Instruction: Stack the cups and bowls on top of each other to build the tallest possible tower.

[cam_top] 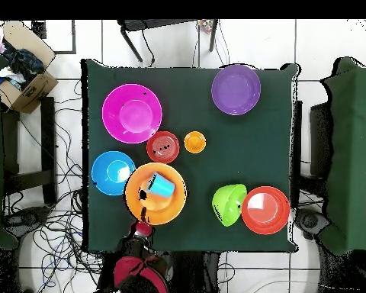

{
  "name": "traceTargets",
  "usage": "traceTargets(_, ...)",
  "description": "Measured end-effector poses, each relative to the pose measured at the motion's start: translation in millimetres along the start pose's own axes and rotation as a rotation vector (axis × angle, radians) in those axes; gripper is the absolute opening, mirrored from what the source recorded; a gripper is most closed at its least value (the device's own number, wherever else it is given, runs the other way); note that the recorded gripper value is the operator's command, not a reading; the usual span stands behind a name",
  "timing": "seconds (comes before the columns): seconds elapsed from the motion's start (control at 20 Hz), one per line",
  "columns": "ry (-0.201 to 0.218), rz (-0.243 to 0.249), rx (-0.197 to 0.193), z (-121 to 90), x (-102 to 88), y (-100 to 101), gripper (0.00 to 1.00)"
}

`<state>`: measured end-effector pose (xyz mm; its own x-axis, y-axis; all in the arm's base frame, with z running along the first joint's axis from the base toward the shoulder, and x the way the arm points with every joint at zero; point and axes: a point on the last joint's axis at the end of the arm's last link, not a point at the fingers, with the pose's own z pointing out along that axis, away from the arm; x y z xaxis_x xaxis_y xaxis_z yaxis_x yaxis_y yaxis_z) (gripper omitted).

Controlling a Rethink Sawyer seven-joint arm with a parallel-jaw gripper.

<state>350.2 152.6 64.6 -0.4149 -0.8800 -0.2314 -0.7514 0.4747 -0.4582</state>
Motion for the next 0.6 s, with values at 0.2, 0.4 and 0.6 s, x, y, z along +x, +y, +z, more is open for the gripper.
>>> traceTargets(0.2,-0.050,0.052,-0.056,-11,-9.7,-15,1.00)
traceTargets(0.4,-0.083,0.147,-0.091,-30,-22.5,-48,1.00)
traceTargets(0.6,-0.104,0.187,-0.085,-41,-34.5,-69,1.00)
